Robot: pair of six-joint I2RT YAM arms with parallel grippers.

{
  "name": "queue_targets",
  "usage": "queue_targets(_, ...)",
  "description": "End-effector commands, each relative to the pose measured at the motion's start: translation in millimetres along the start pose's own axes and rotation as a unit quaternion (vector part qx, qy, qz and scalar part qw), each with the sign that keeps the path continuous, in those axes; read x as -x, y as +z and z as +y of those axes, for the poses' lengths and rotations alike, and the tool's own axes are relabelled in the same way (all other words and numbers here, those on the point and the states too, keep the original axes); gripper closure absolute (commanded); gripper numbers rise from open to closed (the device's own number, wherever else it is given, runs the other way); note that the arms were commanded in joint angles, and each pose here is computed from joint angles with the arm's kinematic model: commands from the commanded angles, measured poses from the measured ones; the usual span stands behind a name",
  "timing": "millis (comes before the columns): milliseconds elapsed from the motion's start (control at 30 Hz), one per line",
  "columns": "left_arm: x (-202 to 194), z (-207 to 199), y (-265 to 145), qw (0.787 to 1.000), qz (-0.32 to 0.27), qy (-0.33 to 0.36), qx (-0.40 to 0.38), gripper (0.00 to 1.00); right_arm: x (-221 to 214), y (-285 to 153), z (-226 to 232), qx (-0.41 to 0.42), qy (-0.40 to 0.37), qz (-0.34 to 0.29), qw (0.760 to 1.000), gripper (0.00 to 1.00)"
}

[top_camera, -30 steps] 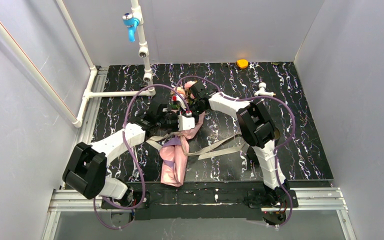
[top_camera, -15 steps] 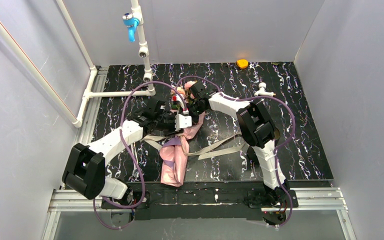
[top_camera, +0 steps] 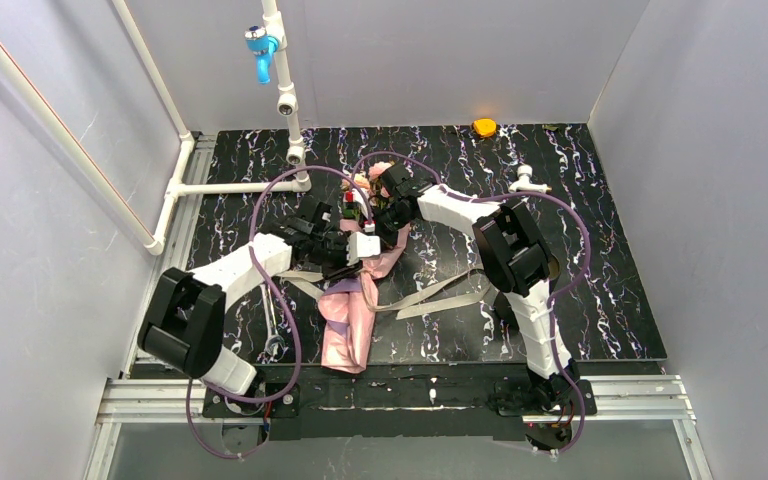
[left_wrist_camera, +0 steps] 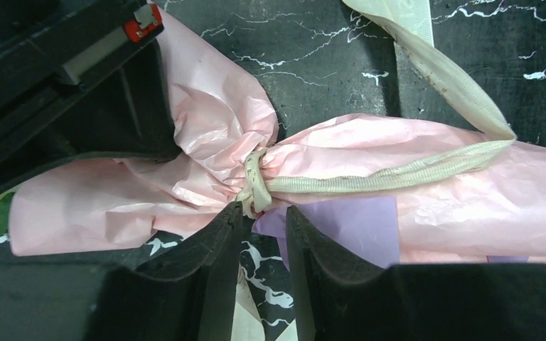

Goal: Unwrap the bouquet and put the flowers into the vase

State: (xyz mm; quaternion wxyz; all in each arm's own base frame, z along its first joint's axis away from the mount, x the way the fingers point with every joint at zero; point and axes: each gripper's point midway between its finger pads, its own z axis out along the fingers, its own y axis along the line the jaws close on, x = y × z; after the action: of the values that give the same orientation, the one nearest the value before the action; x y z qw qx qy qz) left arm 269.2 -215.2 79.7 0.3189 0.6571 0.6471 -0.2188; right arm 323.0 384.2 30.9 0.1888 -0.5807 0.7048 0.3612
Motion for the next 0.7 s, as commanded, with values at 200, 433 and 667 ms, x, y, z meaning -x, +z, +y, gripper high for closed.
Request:
queue_targets(200,10.2,21.2,8.4,1.0,-0.004,-0.011,0.002,0.92,-93.3,11.8,-4.0,-0.011,0.065,0.131,0.989,0.99)
queue_targets(433,53.3,23.5,-7.0,0.998,-0.032,0.047,0.007,1.0,-97.6,12.6,-4.8,-0.014,0.062,0.136,0.989,0.99)
queue_targets(667,76.7,32.3,-5.2,0.997,-0.048,0.063,0.025,1.0,-100.2,12.1,-3.8,-0.013,0.063,0.14,0.988,0.99)
